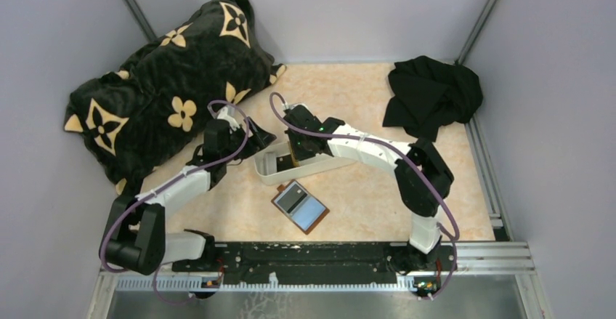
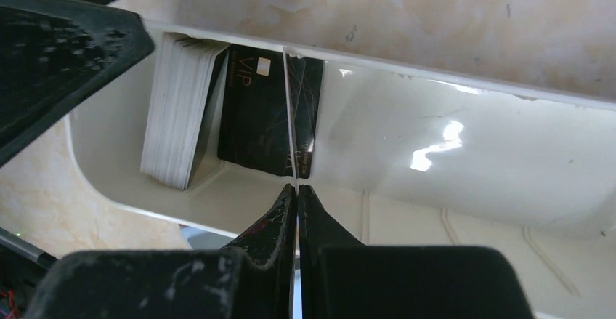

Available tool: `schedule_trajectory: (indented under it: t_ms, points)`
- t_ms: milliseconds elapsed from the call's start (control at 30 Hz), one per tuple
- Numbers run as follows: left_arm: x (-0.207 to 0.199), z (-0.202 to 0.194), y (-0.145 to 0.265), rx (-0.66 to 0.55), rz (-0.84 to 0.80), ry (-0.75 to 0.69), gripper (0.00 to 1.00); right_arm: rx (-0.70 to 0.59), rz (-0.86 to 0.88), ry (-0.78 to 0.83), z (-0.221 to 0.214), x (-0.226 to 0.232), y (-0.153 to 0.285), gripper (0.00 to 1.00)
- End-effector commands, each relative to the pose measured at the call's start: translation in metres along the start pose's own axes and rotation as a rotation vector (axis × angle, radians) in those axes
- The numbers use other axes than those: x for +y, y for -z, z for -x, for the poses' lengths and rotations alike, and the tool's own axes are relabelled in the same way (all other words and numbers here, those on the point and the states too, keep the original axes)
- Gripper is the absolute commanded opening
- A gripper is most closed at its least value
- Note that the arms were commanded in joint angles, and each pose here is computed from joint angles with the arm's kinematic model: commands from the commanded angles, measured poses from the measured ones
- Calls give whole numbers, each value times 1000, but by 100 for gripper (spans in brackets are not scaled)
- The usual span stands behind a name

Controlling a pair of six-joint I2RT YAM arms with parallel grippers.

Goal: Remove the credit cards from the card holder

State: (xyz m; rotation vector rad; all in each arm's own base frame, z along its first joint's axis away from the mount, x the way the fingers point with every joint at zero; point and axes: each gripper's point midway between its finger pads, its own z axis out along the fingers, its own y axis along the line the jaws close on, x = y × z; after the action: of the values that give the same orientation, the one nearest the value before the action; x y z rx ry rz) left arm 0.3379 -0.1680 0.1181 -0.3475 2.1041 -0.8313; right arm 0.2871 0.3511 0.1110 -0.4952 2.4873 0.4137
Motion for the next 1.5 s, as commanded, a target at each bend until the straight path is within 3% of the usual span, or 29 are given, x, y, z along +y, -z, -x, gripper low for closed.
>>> schedule_trajectory:
  t_ms: [0, 833, 900, 1000, 1233, 1467]
  points:
    - [-11, -9, 9, 28, -53, 16, 86, 16, 36, 6, 1, 17, -10, 0]
    - [-17, -6, 12, 35, -69, -21, 86, 67, 102, 52, 4, 69, -28, 0]
    - [-17, -8, 11, 45, -76, -19, 86, 55, 119, 54, 7, 73, -24, 5]
    - [-16, -12, 9, 60, -74, -11, 86, 20, 136, 64, 14, 78, -17, 25]
    - [-13, -18, 7, 80, -72, -5, 86, -67, 202, 60, 29, 91, 3, 26]
    - [-12, -20, 7, 92, -70, -7, 86, -68, 262, 54, 29, 103, 1, 25]
